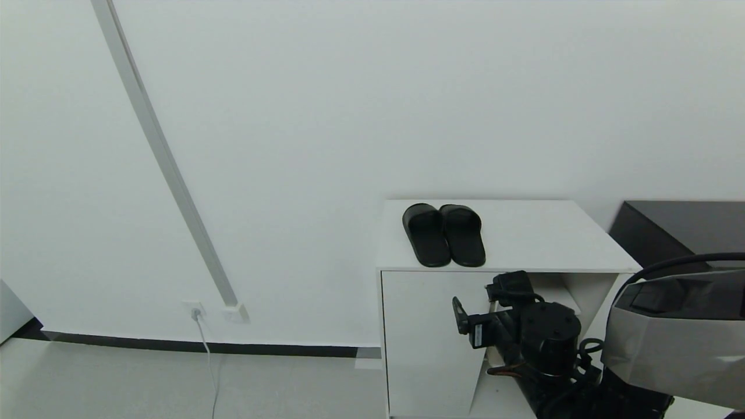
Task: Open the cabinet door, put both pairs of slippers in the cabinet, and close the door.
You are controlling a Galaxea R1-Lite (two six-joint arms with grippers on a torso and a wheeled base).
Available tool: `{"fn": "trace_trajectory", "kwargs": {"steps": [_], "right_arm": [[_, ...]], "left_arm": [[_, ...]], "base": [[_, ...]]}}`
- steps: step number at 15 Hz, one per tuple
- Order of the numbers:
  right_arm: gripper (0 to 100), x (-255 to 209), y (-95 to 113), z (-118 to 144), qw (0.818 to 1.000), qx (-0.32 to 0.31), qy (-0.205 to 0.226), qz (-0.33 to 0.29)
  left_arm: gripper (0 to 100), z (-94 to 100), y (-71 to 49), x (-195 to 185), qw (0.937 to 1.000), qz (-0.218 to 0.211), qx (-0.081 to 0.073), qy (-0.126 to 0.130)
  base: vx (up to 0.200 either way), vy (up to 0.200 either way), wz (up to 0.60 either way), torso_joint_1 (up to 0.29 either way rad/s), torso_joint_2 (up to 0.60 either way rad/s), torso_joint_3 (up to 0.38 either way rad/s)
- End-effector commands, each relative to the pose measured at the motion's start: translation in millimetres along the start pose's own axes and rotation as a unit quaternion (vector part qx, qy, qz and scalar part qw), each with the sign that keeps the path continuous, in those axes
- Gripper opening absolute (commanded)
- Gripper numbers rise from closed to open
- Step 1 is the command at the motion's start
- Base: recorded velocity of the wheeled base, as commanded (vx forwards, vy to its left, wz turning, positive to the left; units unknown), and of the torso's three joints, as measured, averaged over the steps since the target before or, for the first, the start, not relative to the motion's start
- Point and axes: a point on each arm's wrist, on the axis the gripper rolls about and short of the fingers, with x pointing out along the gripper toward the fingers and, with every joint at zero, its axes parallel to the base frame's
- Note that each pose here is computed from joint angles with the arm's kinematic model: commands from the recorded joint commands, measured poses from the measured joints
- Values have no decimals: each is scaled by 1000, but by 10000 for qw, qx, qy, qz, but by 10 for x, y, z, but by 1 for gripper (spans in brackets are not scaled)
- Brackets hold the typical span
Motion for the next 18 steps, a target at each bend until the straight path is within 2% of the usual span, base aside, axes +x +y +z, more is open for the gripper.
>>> {"fn": "trace_trajectory", "kwargs": {"steps": [1, 6, 7, 8, 12, 15, 18], "right_arm": [[100, 3, -6, 1, 10000, 6, -5, -7], [100, 66, -17, 63, 9997, -210, -138, -36], [100, 135, -3, 176, 9993, -94, -354, 19], [100, 214, 23, 312, 9995, -80, -320, -11], [100, 298, 85, 830, 9985, 474, 282, -26], [100, 365, 133, 806, 9979, 478, 443, 31], [100, 390, 145, 739, 9976, 452, 516, 22]], "left_arm": [[0, 0, 0, 1, 10000, 1, -2, 5], [0, 0, 0, 1, 10000, 1, 6, 5], [0, 0, 0, 1, 10000, -7, 14, 5], [0, 0, 0, 1, 10000, 1, 14, 5], [0, 0, 0, 1, 10000, 1, 14, 5], [0, 0, 0, 1, 10000, 1, 6, 5], [0, 0, 0, 1, 10000, 1, 6, 5]], "base": [[0, 0, 0, 163, -354, -188], [0, 0, 0, 23, -56, -27], [0, 0, 0, 0, 0, 0], [0, 0, 0, 0, 0, 0], [0, 0, 0, 0, 0, 0], [0, 0, 0, 0, 0, 0], [200, 0, 0, -2, -3, 2]]}}
